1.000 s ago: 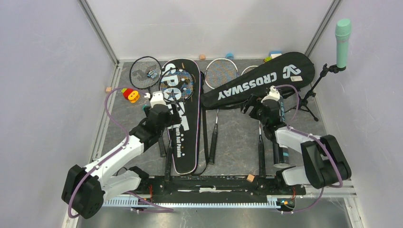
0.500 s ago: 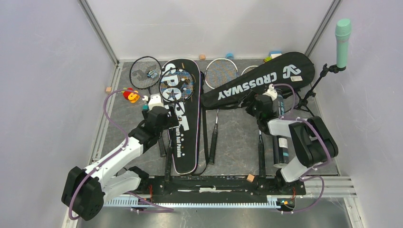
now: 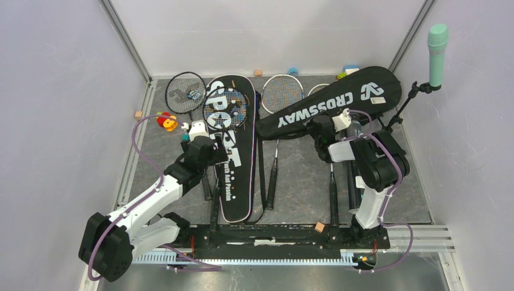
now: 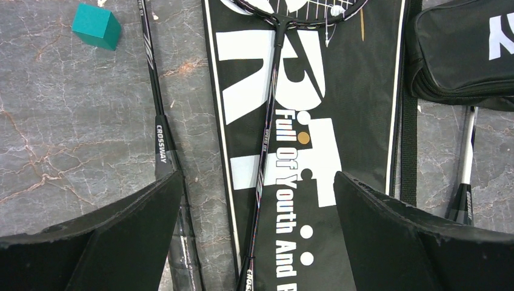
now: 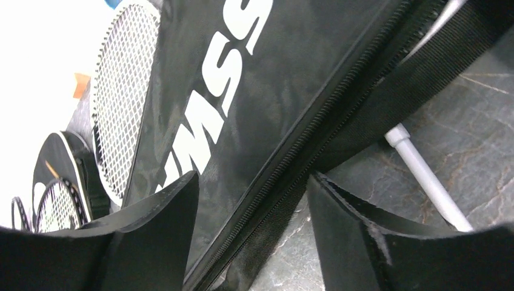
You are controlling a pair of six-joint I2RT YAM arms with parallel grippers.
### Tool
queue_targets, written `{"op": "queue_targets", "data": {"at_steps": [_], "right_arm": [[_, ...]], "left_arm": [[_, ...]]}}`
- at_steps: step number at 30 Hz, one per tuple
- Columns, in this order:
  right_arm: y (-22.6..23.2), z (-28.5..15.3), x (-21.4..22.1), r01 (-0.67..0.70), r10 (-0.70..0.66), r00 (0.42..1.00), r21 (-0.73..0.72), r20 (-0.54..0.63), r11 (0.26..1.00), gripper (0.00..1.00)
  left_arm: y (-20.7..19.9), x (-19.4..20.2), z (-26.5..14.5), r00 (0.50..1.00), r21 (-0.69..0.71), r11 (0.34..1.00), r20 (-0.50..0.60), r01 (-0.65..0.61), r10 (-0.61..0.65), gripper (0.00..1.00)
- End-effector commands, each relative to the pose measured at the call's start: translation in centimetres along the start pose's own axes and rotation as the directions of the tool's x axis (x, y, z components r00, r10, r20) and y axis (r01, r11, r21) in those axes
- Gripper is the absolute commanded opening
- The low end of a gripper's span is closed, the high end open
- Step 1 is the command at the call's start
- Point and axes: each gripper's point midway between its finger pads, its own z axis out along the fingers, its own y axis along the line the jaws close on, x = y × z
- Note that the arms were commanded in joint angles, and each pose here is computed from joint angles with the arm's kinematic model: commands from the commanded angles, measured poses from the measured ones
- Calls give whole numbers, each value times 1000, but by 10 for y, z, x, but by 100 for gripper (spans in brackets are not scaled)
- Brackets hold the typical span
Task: Pack up the badminton gear
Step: Adjust the racket bag at the center of the board.
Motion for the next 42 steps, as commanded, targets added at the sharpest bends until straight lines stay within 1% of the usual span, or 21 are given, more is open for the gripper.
{"op": "queue_targets", "data": {"at_steps": [1, 2, 5, 6, 10, 12, 14, 17, 19, 22, 23, 24, 26, 28, 29, 30, 33, 35, 37, 40, 42], "right_arm": [[-12, 11, -13, -110, 96, 985, 89, 143, 990, 65], [-14, 13, -12, -114, 100, 984, 95, 147, 989, 60], [-7, 24, -6, -91, 80, 988, 78, 132, 993, 34], [-1, 27, -6, -65, 58, 990, 53, 125, 996, 24], [41, 22, -20, 69, -52, 988, -114, 145, 991, 0], [72, 10, -31, 149, -111, 980, -238, 165, 960, 0], [109, -8, -41, 248, -183, 962, -380, 201, 891, 0], [161, -39, -41, 338, -267, 941, -583, 208, 739, 0], [185, -59, -38, 361, -308, 929, -679, 204, 639, 0], [215, -97, -34, 390, -363, 902, -801, 234, 454, 0], [222, -110, -29, 420, -396, 879, -826, 266, 375, 0], [226, -119, -27, 443, -430, 857, -833, 285, 332, 0], [230, -130, -16, 520, -541, 771, -823, 337, 228, 0], [226, -134, -7, 590, -637, 677, -790, 370, 169, 0], [219, -134, -3, 617, -682, 634, -769, 363, 165, 0], [211, -134, -2, 661, -724, 579, -736, 374, 148, 0], [175, -135, 6, 754, -848, 401, -651, 346, 91, 0], [149, -143, 13, 770, -897, 306, -637, 318, 37, 0], [119, -157, 31, 727, -928, 232, -686, 290, -32, 0], [76, -171, 54, 677, -950, 206, -735, 236, -36, 0], [42, -170, 64, 679, -971, 190, -734, 146, 22, 3]], "left_arm": [[-1, -7, -1, 998, 2, 998, 25, 60, -60, 100], [-1, -6, -1, 998, 2, 998, 22, 61, -61, 100], [2, -1, -3, 998, -5, 998, 6, 61, -61, 100], [4, 2, -3, 998, -11, 998, 1, 62, -62, 100], [10, 1, -8, 998, -21, 998, 22, 67, -66, 100], [10, -3, -12, 997, -13, 997, 41, 71, -71, 100], [9, -9, -15, 995, 2, 997, 64, 77, -77, 100], [7, -20, -20, 992, 21, 997, 97, 78, -79, 100], [6, -27, -25, 990, 31, 997, 116, 78, -81, 100], [6, -37, -31, 986, 41, 996, 141, 80, -85, 100], [6, -40, -34, 985, 42, 996, 151, 80, -85, 100], [8, -44, -37, 982, 41, 996, 165, 84, -90, 100], [10, -50, -43, 977, 41, 995, 189, 94, -100, 100], [12, -56, -49, 969, 48, 992, 214, 115, -123, 100], [12, -59, -51, 965, 55, 991, 224, 126, -135, 100], [12, -61, -54, 961, 58, 989, 234, 135, -145, 100], [16, -68, -61, 949, 59, 984, 260, 169, -178, 100], [18, -72, -65, 940, 60, 979, 275, 192, -202, 100], [15, -77, -68, 930, 83, 974, 287, 213, -228, 100], [2, -80, -67, 923, 154, 962, 283, 224, -260, 100], [-11, -78, -63, 927, 203, 954, 260, 222, -271, 100]]}}
